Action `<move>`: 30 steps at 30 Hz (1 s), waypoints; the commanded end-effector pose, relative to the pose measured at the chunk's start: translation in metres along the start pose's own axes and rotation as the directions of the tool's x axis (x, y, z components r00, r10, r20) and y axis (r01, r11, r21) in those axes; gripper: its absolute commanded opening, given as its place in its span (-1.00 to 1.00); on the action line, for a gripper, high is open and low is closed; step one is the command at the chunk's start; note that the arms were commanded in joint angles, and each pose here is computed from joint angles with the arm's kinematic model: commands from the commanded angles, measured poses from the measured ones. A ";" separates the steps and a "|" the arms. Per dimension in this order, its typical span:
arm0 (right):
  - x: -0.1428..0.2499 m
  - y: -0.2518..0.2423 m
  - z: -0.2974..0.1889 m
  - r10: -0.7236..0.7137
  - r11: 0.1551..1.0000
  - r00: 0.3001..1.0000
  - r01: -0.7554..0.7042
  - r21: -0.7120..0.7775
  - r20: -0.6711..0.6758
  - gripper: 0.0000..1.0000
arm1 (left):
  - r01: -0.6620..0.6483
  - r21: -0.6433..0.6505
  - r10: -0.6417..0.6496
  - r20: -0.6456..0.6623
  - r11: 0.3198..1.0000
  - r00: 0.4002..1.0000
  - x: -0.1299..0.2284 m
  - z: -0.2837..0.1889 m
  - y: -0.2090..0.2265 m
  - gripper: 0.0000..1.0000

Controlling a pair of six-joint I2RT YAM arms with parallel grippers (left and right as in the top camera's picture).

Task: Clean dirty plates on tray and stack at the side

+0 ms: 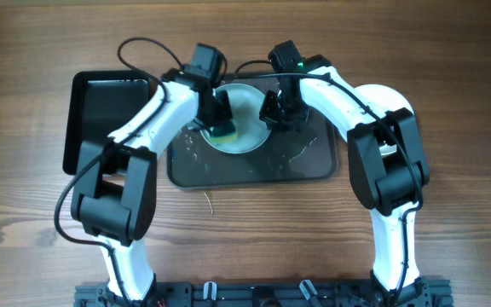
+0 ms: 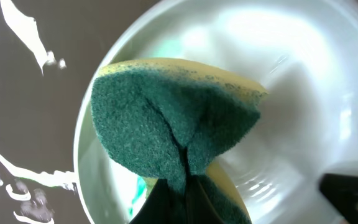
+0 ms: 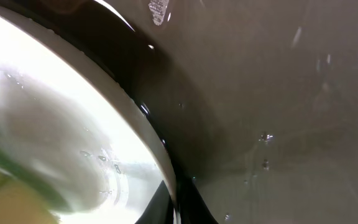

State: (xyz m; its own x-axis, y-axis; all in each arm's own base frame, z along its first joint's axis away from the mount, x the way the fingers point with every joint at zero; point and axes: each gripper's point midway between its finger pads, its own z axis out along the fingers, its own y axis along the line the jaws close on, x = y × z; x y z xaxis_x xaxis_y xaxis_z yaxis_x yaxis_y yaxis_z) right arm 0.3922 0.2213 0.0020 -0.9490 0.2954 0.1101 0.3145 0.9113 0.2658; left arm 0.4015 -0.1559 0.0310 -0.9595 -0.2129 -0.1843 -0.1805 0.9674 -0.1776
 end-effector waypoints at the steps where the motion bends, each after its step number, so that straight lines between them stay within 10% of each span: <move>1: -0.012 -0.026 0.010 0.031 0.993 0.998 -0.037 0.113 0.055 -0.92 | 0.108 -0.135 -0.096 0.095 0.985 0.991 0.000 -0.004 0.020 -0.92; 11: -0.012 -0.025 0.010 0.012 0.994 0.998 -0.018 0.107 0.054 -0.92 | 0.139 -0.248 -0.061 0.298 0.959 0.953 -0.032 -0.009 0.038 -0.92; 23: -0.013 -0.024 0.010 0.005 0.994 0.999 -0.010 0.106 0.055 -0.91 | -0.430 0.190 0.418 0.103 0.882 0.903 0.016 0.000 -0.060 -0.92; 30: -0.013 -0.024 0.010 -0.004 0.994 0.999 -0.002 0.105 0.053 -0.91 | -0.141 -0.101 0.161 0.219 0.985 0.962 -0.029 -0.001 -0.004 -0.92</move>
State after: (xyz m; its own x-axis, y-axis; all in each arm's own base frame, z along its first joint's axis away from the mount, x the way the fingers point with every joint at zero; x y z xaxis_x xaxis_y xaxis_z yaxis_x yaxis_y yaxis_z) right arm 0.3950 0.2219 0.0021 -0.9511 0.2938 0.0957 0.3089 0.9124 0.2684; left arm 0.4118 -0.1974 0.0299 -0.9341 0.0921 -0.3451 0.1641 0.9688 -0.1855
